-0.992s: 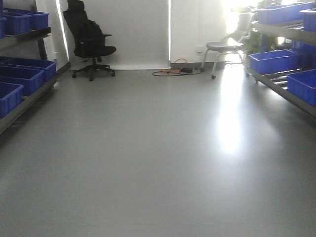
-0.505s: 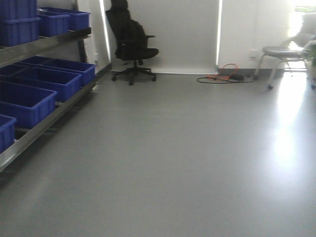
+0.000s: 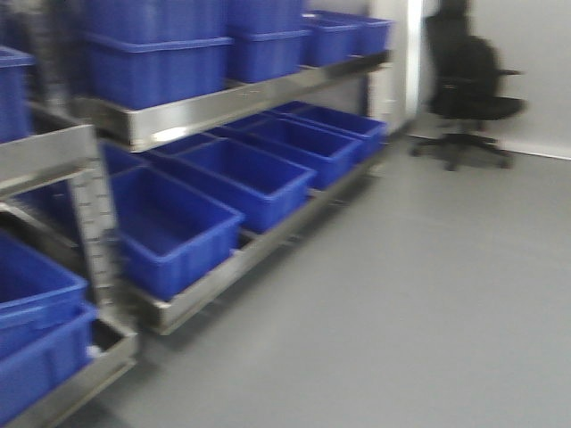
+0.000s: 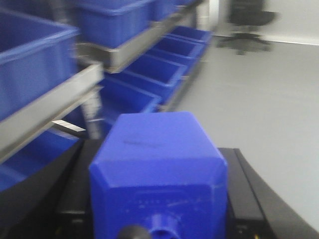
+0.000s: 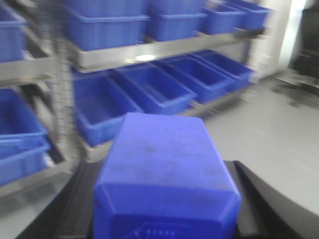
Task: Pick and sort blue part to right shelf
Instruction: 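Drive the base to the blue bin shelf holding both parts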
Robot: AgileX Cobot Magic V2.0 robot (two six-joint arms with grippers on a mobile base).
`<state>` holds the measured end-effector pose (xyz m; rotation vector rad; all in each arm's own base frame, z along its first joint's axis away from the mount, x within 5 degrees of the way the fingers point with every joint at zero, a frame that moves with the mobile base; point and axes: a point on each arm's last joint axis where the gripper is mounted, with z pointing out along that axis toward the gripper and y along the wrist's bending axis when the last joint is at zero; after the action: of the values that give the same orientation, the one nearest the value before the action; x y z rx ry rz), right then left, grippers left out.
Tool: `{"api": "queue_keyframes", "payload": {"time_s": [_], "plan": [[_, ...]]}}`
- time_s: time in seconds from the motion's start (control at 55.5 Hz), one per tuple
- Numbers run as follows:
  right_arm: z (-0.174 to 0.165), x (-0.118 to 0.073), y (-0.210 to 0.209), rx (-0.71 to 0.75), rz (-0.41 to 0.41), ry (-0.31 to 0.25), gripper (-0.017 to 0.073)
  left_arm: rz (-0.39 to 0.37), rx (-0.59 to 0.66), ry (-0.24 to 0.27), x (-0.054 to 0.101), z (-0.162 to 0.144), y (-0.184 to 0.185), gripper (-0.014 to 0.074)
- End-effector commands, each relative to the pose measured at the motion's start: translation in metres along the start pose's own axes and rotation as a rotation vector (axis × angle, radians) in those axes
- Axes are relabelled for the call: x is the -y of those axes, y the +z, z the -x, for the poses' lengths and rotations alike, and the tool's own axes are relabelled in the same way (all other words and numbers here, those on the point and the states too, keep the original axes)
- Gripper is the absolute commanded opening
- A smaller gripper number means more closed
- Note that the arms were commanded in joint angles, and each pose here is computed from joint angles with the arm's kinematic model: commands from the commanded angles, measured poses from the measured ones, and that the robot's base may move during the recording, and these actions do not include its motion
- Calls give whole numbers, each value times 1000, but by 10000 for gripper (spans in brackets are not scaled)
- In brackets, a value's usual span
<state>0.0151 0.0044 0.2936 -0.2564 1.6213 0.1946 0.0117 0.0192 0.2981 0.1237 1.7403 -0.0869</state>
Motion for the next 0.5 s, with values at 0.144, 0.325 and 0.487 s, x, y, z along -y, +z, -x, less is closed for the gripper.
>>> {"api": "queue_keyframes", "payload": {"time_s": [0.144,0.325,0.487], "plan": [[17,1,-7,133,-10,-7,174,-17,124,-7,0,14,-7,337],[17,1,-7,133,-10,-7,174,-17,124,-7,0,14,-7,337],[17,1,-7,133,-10,-7,174,-17,124,-7,0,14,-7,337]]}}
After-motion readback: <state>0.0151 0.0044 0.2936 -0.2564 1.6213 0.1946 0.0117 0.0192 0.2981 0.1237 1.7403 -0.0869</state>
